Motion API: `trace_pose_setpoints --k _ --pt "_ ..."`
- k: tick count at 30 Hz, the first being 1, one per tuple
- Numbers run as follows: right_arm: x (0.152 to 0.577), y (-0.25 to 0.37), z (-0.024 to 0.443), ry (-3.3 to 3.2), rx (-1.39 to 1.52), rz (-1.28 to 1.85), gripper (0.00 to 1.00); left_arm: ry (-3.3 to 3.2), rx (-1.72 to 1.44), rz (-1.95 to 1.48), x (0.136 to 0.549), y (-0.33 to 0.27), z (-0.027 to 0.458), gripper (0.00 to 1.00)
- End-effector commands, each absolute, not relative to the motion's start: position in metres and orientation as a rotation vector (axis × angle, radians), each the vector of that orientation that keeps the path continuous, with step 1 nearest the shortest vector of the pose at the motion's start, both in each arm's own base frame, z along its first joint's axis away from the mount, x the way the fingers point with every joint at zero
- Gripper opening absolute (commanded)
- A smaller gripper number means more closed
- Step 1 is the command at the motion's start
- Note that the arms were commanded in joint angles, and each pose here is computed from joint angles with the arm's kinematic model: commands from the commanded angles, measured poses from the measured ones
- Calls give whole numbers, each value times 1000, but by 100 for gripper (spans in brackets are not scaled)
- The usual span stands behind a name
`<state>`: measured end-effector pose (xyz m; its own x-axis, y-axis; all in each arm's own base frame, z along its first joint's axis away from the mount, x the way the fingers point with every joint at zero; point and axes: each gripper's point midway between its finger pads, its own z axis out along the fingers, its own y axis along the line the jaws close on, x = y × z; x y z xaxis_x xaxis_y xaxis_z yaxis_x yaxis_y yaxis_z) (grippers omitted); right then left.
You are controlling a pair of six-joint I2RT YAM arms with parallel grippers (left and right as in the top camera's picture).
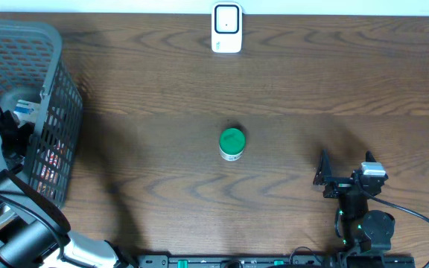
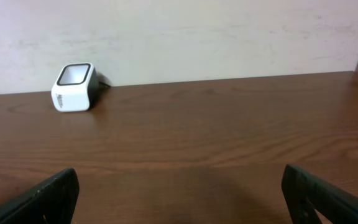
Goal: Scan the item barcode
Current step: 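Move the left gripper back into the basket above the TOP bar, then grasp the red TOP chocolate bar with the left gripper and lift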
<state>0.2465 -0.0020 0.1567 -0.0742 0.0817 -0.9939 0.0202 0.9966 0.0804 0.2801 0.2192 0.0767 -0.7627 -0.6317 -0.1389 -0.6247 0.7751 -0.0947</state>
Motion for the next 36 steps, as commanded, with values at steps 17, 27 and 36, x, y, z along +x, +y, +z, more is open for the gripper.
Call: trace_pose_setpoints --k 17,27,36 --pt "246 -1 157 1644 64 44 99 2855 -993 -50 262 209 29 98" --pt "246 -1 157 1644 64 44 99 2696 -1383 158 248 233 25 98" --pt "246 -1 157 1644 64 44 99 2600 -1564 144 245 232 22 98"
